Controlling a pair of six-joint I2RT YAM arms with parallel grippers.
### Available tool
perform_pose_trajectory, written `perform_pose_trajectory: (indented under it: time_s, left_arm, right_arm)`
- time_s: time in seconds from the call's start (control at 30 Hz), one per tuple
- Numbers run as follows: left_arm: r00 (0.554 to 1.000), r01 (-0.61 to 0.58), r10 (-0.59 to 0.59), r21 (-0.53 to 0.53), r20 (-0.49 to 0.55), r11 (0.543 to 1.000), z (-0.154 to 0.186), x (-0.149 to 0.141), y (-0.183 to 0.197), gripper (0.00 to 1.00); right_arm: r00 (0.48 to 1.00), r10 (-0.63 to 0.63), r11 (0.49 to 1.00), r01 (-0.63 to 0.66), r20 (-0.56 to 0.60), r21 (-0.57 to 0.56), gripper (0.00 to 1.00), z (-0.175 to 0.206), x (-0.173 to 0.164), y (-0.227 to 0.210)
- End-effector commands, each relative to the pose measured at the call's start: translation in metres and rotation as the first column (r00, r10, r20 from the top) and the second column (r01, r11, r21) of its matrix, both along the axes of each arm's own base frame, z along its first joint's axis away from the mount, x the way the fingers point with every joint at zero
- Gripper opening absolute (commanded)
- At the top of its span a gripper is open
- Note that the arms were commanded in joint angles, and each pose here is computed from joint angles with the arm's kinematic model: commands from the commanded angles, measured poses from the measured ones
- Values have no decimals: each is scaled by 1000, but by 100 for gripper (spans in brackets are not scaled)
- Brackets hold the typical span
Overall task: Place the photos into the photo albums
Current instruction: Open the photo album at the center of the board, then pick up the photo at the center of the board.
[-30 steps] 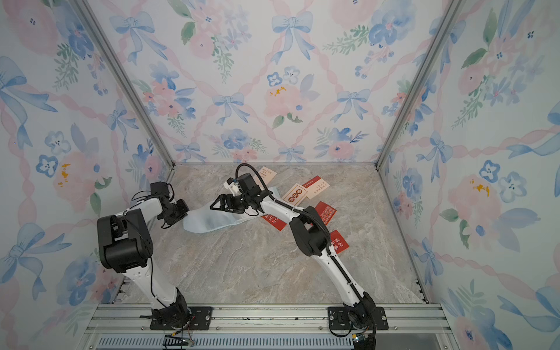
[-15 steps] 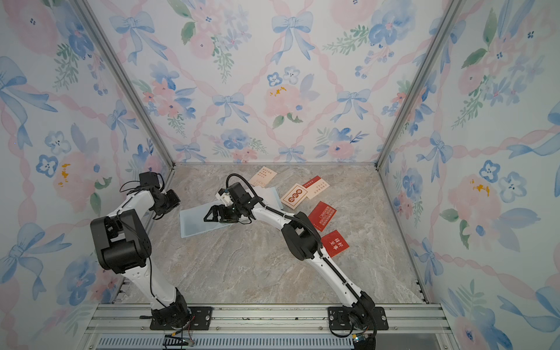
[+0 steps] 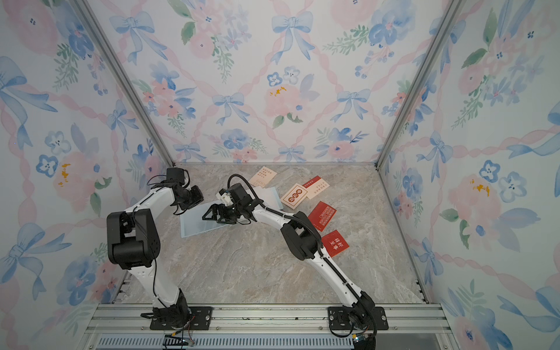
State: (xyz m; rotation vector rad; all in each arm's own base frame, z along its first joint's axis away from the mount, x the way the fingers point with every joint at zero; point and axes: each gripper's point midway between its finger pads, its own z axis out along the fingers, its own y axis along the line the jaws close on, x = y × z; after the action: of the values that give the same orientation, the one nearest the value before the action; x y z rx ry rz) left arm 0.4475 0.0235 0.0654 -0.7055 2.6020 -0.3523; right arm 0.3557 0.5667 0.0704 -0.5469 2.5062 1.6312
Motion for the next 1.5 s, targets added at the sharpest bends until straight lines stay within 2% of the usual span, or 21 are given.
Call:
perform_pose_trajectory:
  time_s: [0.0,0.13,0.27,0.4,0.5,0.7,0.87,1.03,1.17,1.27,1.47]
  left_arm:
    - [998,-51,52,27,-42,998,-15,-13,13,22]
    - [995,-100,100,49,0,994,-10,-23,25,22]
    - [995,-98,96,59,40,993,0,-25,25,22]
    - [994,-85,81,57,78,995,15,-21,20,22]
    - [992,-68,61,55,115,996,29,-15,12,23]
    - [982,-46,35,58,184,997,57,-2,0,24]
    - [983,-27,17,53,181,998,55,4,-5,24]
    - [980,1,-11,51,201,999,63,13,-22,24]
    - [964,72,-83,53,254,996,84,29,-57,24]
    - [938,168,-179,61,297,984,100,44,-101,24]
    - [862,380,-380,69,336,923,100,75,-201,26]
  right_arm:
    - [998,-41,997,38,42,70,99,57,17,-27]
    - [978,-171,985,170,122,14,99,78,54,-101]
    - [935,-290,945,314,202,-97,99,76,89,-188]
    - [899,-390,891,424,200,-165,99,60,111,-260]
    - [883,-425,865,461,199,-199,99,51,115,-290]
    - [872,-450,844,485,191,-227,99,41,116,-311]
    - [876,-444,846,479,187,-236,99,37,117,-311]
    - [866,-468,821,500,179,-276,99,31,118,-328]
    - [854,-488,792,521,182,-318,99,24,117,-344]
    - [838,-518,768,545,174,-336,98,19,118,-353]
    - [778,-620,719,615,100,-323,99,5,119,-368]
